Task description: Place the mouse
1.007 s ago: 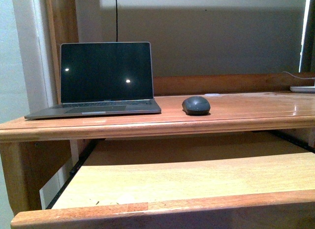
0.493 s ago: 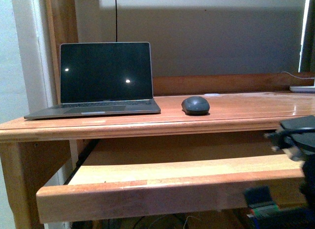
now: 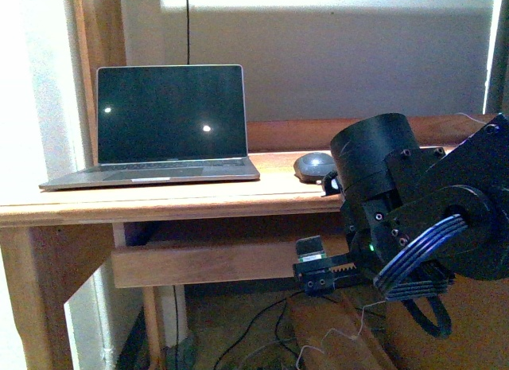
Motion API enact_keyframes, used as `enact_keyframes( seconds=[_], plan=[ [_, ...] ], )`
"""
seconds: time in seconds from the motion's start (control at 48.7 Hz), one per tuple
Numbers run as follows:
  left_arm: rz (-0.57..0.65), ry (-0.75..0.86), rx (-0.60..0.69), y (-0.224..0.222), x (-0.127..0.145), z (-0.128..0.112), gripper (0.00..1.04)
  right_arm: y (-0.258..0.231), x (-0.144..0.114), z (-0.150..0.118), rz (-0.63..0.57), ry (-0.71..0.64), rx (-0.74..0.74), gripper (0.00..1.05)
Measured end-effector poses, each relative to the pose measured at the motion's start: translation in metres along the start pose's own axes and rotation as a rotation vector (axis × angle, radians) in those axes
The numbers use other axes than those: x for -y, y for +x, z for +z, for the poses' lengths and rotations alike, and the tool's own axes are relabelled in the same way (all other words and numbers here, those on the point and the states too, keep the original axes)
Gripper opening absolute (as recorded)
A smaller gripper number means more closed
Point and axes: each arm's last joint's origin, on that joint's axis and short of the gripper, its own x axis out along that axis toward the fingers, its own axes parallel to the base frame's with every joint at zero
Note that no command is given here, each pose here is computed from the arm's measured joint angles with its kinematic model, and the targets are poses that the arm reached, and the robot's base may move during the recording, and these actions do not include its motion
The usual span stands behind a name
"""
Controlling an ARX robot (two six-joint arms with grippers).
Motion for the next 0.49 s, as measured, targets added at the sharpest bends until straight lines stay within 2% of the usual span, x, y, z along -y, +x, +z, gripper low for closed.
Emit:
enact_keyframes(
  seconds=[0.164,0.247,0.349,0.473,0.493],
  plan=[
    [0.000,0.000,0.000,0.000,0.000,0.000,0.97,-0.008,0.017,-0.001,0.054,0.063,0.013,0.97],
    [0.000,0.000,0.000,0.000,0.000,0.000,0.97,-0.038,0.042,-0.004,0.092,0.127,0.041,0.97],
    [0.000,0.000,0.000,0.000,0.000,0.000,0.97,-0.069,0.061,-0.007,0.133,0.171,0.074,0.97],
    [0.000,0.000,0.000,0.000,0.000,0.000,0.97,-0.116,0.086,-0.021,0.166,0.237,0.117,0.97],
    [0.000,0.000,0.000,0.000,0.000,0.000,0.97,-0.123,0.090,-0.030,0.169,0.244,0.105,0.97]
  ],
)
